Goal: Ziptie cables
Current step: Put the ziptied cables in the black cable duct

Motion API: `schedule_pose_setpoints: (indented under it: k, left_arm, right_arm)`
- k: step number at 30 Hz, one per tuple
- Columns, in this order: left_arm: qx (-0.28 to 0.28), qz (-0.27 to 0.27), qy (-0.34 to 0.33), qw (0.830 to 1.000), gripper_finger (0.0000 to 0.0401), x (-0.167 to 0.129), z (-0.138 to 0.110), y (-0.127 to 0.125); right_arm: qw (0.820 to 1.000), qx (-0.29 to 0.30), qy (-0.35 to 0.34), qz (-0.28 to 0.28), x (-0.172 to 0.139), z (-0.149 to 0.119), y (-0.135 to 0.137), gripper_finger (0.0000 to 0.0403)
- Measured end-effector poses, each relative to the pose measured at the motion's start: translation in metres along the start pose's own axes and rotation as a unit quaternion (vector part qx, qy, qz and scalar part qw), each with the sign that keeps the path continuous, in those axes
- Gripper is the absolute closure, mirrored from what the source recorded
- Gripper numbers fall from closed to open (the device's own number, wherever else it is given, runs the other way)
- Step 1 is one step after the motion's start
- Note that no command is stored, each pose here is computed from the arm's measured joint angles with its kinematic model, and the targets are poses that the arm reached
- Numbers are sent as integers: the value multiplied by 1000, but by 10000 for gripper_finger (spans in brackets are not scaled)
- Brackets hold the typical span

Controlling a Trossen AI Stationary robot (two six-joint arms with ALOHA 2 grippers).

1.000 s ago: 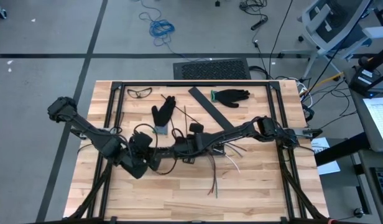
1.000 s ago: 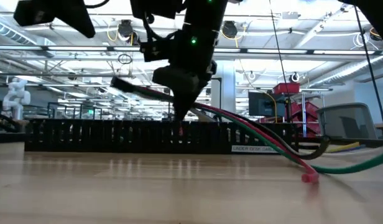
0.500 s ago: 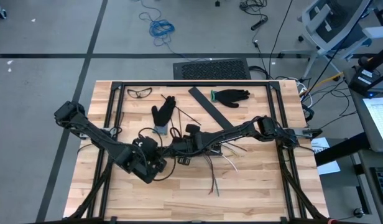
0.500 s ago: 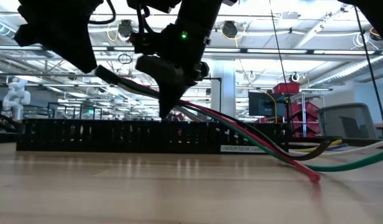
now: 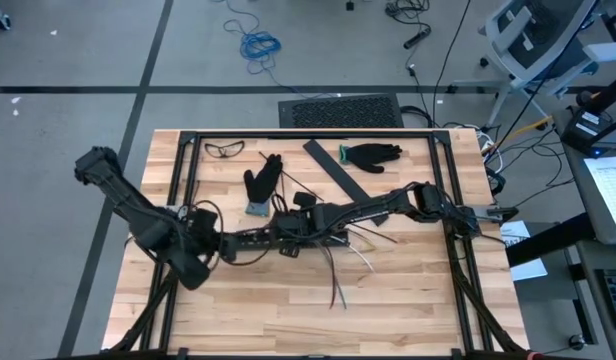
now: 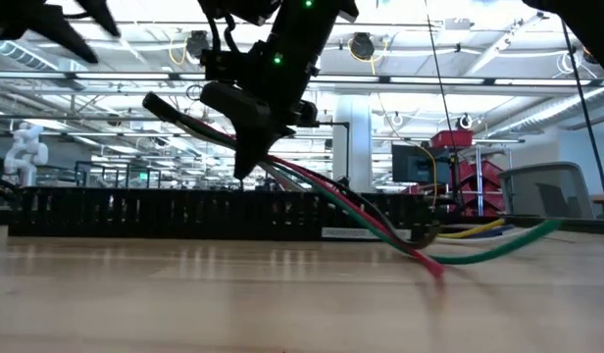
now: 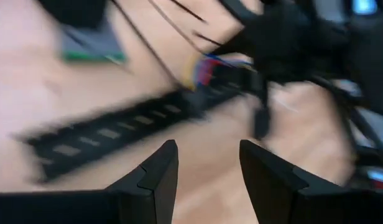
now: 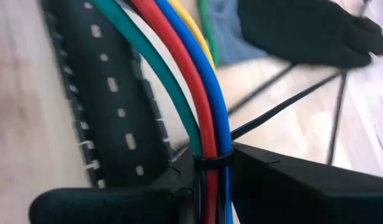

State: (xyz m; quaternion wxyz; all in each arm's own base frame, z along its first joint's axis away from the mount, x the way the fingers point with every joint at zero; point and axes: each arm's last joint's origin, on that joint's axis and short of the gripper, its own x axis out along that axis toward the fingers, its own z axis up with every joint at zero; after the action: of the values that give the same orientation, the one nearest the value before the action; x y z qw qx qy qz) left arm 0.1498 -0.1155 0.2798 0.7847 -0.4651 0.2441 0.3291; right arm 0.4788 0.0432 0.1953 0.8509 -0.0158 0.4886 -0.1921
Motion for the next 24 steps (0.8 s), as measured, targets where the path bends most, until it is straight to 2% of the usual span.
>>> schedule_pose_setpoints:
  k: [4,6,10,14,18,21,23,24]
  left_arm:
    - [-35,-82,26,996,235,14,-16,5]
    - [-38,-85,27,995,235,22,-21,11]
    - [-56,-38,-1,998,234,34,-19,26]
    - [-18,7,-29,999,234,38,-11,34]
    - [-11,27,-43,999,234,44,-4,36]
    - [30,60,-2,998,234,48,-4,40]
    - [53,102,26,993,234,51,-5,48]
    - [52,112,21,992,234,51,-5,51]
  right_arm:
    - [1000,-15,-12,14,0,3,1,348]
    - [1000,-21,-14,18,0,4,1,348]
    - [999,-25,-15,26,0,4,2,348]
    - [999,-29,-18,40,-1,5,4,348]
    - [998,-31,-27,43,-1,6,5,348]
    - [998,-29,-30,43,-1,7,5,348]
    - [998,-29,-32,44,0,7,6,348]
    - [998,-28,-35,45,-1,7,6,348]
